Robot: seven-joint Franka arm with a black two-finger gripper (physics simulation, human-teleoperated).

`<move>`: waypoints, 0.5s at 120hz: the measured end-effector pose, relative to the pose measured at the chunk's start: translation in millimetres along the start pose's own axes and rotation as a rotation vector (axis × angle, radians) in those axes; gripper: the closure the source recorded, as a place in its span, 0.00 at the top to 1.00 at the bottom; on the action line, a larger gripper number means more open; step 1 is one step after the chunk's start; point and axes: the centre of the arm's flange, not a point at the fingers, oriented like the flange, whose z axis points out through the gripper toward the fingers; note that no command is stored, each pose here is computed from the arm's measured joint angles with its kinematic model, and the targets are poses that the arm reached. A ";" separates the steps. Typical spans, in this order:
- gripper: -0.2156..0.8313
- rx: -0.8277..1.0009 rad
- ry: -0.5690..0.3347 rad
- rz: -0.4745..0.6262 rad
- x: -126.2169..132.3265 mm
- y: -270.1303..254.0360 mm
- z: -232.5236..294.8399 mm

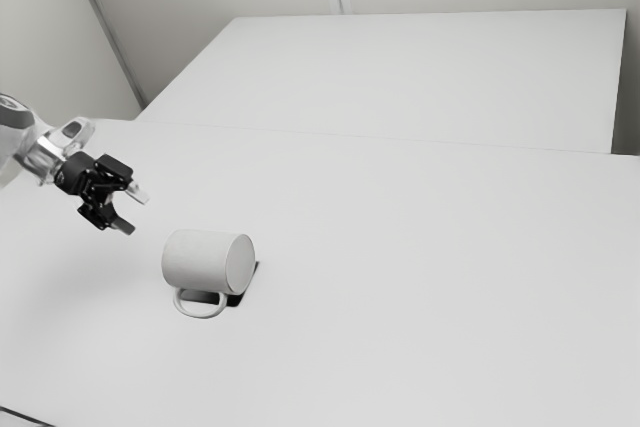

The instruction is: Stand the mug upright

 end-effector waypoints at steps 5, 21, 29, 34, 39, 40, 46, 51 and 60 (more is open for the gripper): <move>0.79 -0.033 0.005 0.011 -0.6 -8.7 7.3; 0.79 -0.142 0.021 0.033 2.8 -32.7 40.0; 0.79 -0.163 0.040 0.051 5.8 -40.0 47.5; 0.79 -0.168 0.056 0.065 8.6 -43.1 49.8; 0.79 -0.171 0.073 0.082 11.6 -45.1 51.6; 0.79 -0.172 0.076 0.084 12.2 -45.7 52.1; 0.79 -0.180 0.093 0.100 16.0 -48.7 56.3; 0.79 -0.190 0.100 0.111 18.8 -50.6 61.6; 0.79 -0.218 0.100 0.118 19.6 -59.1 71.9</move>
